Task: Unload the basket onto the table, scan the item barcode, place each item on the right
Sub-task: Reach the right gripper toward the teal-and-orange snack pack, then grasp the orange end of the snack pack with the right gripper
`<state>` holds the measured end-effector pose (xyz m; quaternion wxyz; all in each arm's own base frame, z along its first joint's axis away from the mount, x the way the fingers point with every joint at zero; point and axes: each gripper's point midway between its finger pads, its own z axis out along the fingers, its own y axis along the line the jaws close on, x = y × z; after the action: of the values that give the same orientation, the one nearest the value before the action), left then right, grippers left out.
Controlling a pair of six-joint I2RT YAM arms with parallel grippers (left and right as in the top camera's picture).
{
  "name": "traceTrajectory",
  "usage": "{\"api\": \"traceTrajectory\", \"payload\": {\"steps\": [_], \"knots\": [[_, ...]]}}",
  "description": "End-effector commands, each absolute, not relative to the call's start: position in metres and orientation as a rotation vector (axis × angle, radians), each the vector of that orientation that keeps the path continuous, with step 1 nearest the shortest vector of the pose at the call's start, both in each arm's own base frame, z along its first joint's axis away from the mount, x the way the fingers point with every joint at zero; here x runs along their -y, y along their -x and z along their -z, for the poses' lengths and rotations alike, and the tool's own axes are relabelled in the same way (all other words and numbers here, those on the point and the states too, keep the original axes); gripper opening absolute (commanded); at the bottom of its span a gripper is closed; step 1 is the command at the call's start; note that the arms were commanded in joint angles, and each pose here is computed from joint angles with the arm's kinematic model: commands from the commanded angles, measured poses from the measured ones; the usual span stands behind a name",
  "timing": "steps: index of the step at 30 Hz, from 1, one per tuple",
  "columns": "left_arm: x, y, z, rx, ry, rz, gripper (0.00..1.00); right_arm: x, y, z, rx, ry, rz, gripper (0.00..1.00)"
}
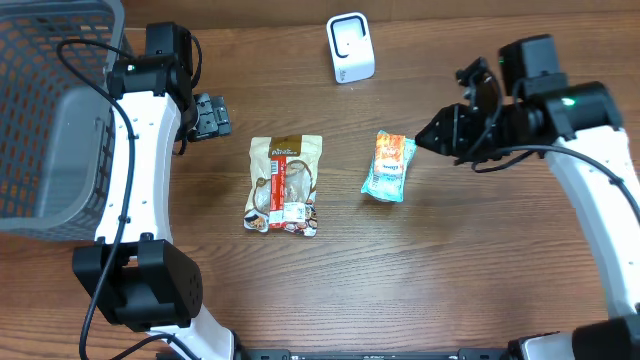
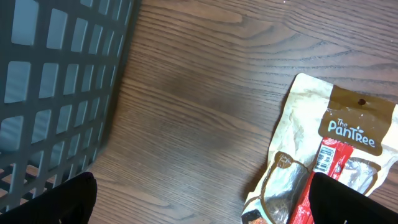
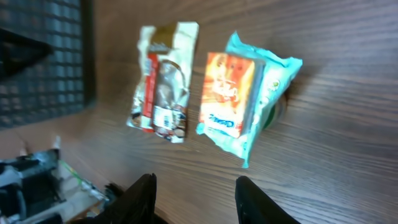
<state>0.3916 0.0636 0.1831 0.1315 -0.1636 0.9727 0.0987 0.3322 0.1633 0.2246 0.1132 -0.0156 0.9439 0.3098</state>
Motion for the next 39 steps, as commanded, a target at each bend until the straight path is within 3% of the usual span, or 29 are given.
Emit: {"api": "traceTrajectory", "payload": {"steps": [1,20,39], "knots": [[-0.063,-0.395,-0.189,-2.804,0.467,-0.301,1.00,-0.166,-0.336,-0.206,-2.811,0.065,-0.809,0.43],[-0.063,-0.395,-0.189,-2.804,0.467,-0.301,0.99,-0.168,-0.365,-0.140,-2.937,-0.078,-0.613,0.47],[-0.063,-0.394,-0.189,-2.804,0.467,-0.301,1.00,-0.184,-0.358,-0.121,-2.937,-0.053,-0.766,0.47]]}}
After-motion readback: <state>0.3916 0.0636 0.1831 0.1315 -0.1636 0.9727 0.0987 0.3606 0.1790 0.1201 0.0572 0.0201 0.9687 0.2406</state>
